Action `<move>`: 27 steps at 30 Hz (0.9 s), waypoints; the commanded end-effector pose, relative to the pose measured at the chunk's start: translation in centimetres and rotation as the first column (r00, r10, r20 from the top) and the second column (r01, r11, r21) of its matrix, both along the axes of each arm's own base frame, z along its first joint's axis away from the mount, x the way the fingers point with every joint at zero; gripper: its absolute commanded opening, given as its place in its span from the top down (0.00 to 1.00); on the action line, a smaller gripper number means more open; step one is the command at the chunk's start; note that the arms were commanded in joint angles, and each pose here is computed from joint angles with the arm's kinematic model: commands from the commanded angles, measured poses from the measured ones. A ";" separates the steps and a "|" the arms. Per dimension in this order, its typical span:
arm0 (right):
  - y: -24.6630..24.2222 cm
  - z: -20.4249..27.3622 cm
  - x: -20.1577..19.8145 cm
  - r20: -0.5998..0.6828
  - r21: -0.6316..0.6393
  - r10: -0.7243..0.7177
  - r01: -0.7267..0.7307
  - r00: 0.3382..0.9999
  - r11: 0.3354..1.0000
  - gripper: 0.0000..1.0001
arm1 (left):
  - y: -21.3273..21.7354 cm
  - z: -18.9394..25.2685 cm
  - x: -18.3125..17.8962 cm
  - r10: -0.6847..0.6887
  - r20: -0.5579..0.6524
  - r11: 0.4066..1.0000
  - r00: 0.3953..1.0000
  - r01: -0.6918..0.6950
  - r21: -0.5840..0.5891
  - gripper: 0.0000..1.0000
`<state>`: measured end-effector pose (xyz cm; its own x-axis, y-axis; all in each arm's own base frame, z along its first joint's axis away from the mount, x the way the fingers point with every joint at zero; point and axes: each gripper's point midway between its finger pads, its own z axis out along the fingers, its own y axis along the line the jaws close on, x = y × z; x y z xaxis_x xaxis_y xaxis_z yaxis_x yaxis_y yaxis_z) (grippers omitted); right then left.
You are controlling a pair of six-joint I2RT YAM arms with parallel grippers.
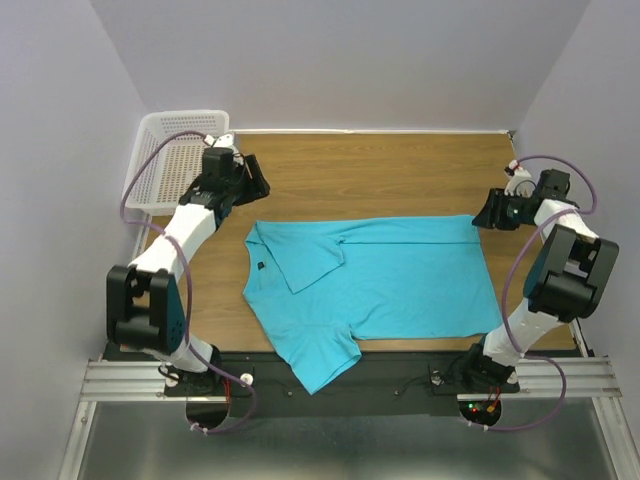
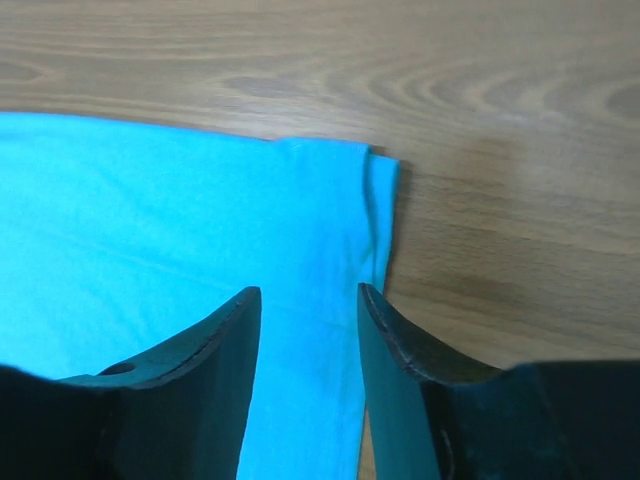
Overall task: Fold and stack the t-shirts
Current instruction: Fold the tshirt
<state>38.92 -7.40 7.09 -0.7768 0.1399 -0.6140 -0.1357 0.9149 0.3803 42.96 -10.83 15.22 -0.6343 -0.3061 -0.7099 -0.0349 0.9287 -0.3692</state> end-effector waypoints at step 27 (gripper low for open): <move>4.8 2.5 -11.6 0.044 -0.275 0.635 -0.602 0.771 0.750 0.44 | -0.8 -3.4 -19.7 0.017 -0.334 0.944 0.943 -0.125 -0.306 0.16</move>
